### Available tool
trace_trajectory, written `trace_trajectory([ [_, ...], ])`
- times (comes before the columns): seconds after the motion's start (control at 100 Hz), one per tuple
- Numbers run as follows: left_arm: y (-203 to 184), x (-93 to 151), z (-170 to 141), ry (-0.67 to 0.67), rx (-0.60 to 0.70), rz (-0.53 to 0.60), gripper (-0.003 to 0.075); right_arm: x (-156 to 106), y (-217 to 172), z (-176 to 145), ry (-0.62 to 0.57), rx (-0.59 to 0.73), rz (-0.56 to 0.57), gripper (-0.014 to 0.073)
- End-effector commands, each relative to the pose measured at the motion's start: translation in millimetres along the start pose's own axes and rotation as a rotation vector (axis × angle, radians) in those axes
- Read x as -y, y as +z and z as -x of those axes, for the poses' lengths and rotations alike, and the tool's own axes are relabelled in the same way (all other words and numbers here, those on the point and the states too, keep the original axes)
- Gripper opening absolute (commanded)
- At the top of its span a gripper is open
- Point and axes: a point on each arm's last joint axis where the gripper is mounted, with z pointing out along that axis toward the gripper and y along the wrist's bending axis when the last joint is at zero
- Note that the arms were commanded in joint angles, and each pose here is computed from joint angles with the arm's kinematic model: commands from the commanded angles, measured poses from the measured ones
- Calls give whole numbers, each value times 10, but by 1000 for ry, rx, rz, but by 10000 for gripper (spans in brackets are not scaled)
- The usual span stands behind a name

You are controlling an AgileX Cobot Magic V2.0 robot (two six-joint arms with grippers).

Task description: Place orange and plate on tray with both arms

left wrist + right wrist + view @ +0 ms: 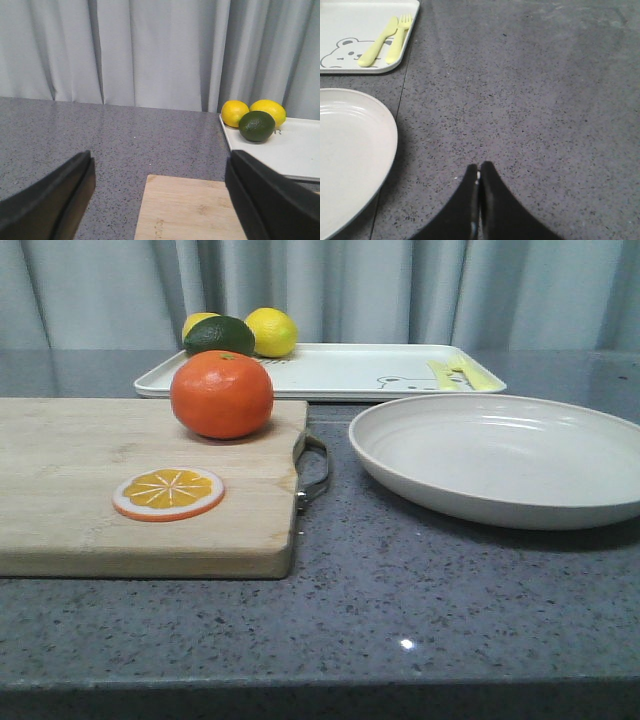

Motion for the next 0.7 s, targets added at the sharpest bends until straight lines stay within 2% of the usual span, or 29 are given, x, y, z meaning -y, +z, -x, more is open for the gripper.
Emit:
trace_trajectory([
  [0.0, 59, 33, 256, 3, 63, -6, 559, -10, 32, 197, -7, 71, 1, -66],
  [0.18, 299, 70, 382, 3, -86, -7, 559, -11, 94, 199, -7, 48, 0, -66],
  [0.32, 551, 189, 505, 10, -180, -68, 557, -11, 96, 198, -7, 46, 0, -66],
  [0.46, 843, 408, 583, 25, -251, -167, 557, -11, 96, 198, -7, 46, 0, -66],
  [0.69, 1361, 931, 540, 67, -410, -330, 557, -11, 96, 198, -7, 46, 0, -66],
])
